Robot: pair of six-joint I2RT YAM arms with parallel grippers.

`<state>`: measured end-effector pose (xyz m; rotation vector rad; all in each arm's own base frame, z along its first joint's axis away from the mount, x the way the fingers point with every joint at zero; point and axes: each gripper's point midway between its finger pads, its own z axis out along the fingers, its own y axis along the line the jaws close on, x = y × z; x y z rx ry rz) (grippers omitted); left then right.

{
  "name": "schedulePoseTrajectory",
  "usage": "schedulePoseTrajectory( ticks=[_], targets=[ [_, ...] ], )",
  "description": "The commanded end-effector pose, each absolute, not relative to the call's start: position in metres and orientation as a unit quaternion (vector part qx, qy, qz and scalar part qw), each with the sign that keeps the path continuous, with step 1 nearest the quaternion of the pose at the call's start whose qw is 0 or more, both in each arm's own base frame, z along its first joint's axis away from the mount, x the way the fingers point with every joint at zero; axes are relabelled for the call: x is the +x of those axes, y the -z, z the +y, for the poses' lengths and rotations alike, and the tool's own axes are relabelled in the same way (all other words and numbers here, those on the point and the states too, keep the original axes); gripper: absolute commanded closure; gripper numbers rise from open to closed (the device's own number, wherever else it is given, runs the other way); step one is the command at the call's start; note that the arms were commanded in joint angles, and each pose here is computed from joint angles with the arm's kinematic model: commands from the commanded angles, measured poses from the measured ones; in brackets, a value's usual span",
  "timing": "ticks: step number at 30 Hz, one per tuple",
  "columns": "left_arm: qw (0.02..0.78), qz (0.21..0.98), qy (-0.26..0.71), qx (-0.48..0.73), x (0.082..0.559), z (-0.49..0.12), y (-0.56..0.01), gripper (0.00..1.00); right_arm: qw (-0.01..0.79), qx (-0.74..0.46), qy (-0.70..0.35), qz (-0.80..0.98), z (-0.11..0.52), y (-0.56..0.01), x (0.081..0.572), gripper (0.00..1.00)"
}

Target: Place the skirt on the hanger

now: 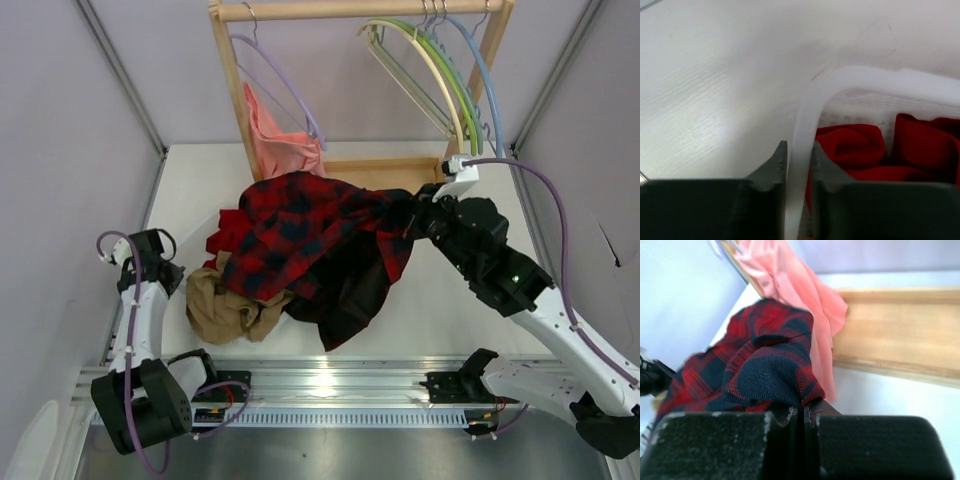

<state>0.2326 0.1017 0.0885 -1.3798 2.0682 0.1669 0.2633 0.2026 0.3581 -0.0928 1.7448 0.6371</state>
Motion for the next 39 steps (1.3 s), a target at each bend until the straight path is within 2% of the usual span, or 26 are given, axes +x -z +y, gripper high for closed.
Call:
schedulePoseTrajectory(
  ticks=[1, 8, 15, 26, 31, 35, 38, 39],
  targets=[
    [0.347, 0.739, -0.088, -0.571, 0.236, 0.123, -0.092, 1.00, 0.658, -0.005, -0.285, 0.697, 0.178, -0.430, 0.259, 1.00],
    [0.351, 0.650, -0.117, -0.664, 0.196, 0.153, -0.101, 1.00, 0.714, 0.052, -0.247, 0.653, 0.123, -0.495, 0.241, 1.00],
    [0.363, 0.617, -0.158, -0.679, 0.171, 0.170, -0.124, 1.00, 0.745, 0.072, -0.251, 0.613, 0.091, -0.529, 0.215, 1.00],
    [0.349, 0.571, -0.228, -0.708, 0.135, 0.187, -0.146, 1.00, 0.747, 0.156, -0.141, 0.631, 0.022, -0.509, 0.198, 1.00],
    [0.372, 0.591, -0.218, -0.682, 0.145, 0.189, -0.163, 1.00, 0.731, 0.162, -0.129, 0.650, 0.018, -0.492, 0.195, 1.00],
    [0.381, 0.619, -0.209, -0.654, 0.152, 0.187, -0.167, 0.98, 0.700, 0.143, -0.093, 0.693, 0.031, -0.448, 0.211, 1.00],
    [0.385, 0.635, -0.211, -0.635, 0.151, 0.185, -0.171, 0.76, 0.683, 0.137, -0.095, 0.711, 0.043, -0.429, 0.219, 1.00],
    [0.385, 0.643, -0.212, -0.627, 0.150, 0.184, -0.174, 0.47, 0.676, 0.130, -0.094, 0.720, 0.051, -0.420, 0.225, 1.00]
  ],
)
